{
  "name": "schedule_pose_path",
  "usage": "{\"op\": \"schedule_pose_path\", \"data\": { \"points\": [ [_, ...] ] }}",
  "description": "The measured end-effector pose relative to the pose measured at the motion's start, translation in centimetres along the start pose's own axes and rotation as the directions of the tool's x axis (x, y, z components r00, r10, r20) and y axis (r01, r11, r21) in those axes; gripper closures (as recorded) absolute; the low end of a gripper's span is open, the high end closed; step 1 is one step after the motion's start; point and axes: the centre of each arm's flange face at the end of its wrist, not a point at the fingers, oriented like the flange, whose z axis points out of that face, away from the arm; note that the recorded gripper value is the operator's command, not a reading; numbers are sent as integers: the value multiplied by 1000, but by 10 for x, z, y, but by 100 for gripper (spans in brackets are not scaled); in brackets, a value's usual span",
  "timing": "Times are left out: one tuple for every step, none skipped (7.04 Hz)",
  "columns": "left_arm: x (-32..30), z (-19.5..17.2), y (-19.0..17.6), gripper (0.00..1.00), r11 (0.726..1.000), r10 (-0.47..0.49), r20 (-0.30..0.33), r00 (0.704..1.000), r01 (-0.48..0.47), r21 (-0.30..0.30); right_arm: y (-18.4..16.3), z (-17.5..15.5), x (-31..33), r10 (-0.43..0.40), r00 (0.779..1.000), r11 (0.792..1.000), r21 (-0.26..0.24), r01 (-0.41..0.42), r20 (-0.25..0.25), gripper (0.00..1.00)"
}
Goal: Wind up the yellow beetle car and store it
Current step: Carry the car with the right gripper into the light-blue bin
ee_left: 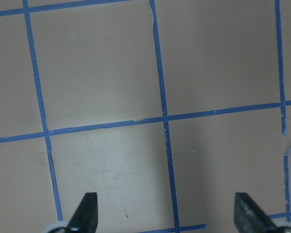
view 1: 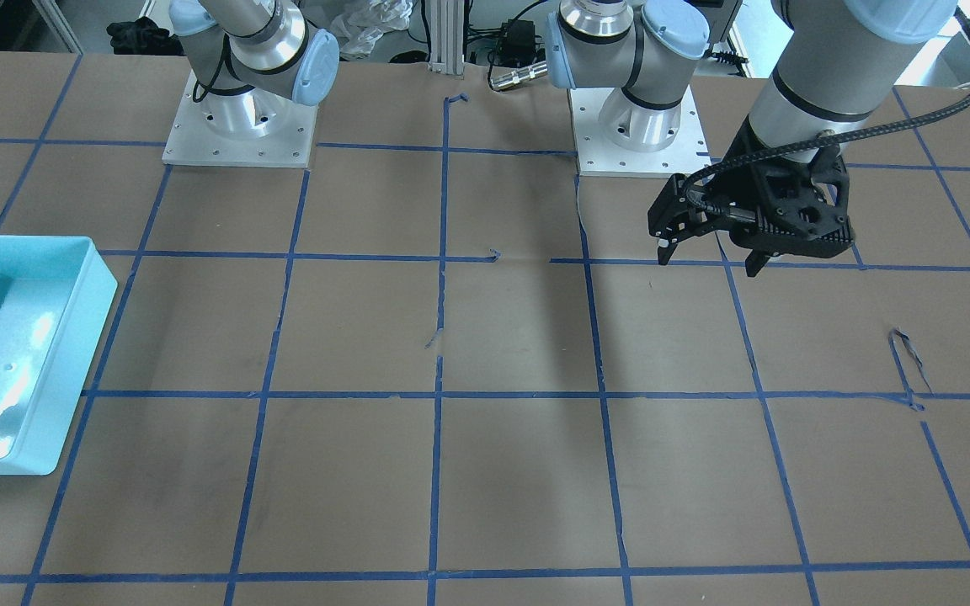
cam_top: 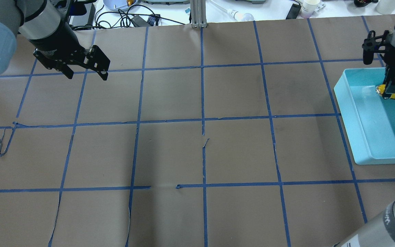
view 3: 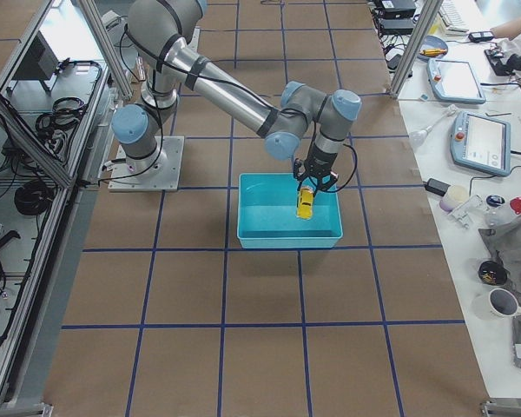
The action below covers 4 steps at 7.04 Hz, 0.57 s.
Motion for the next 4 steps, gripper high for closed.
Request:
{"op": "schedule_pose_path", "data": {
  "points": [
    [0,0,0,0,1000,0,0,1000,0,-1,-4,14,-7,-1,1000,1000,-1,1,16,100],
    [0,0,0,0,1000,1,1,1000,-1,-1,-8,25,-14,-11,999,1000,-1,11,37,100],
    [0,1,0,0,1000,1,1,1000,-1,-2,-11,33,-18,-25,998,1000,1,25,52,95],
    [0,2,0,0,1000,1,0,1000,-1,-3,-13,39,-21,-37,997,999,2,37,62,60]
  ]
}}
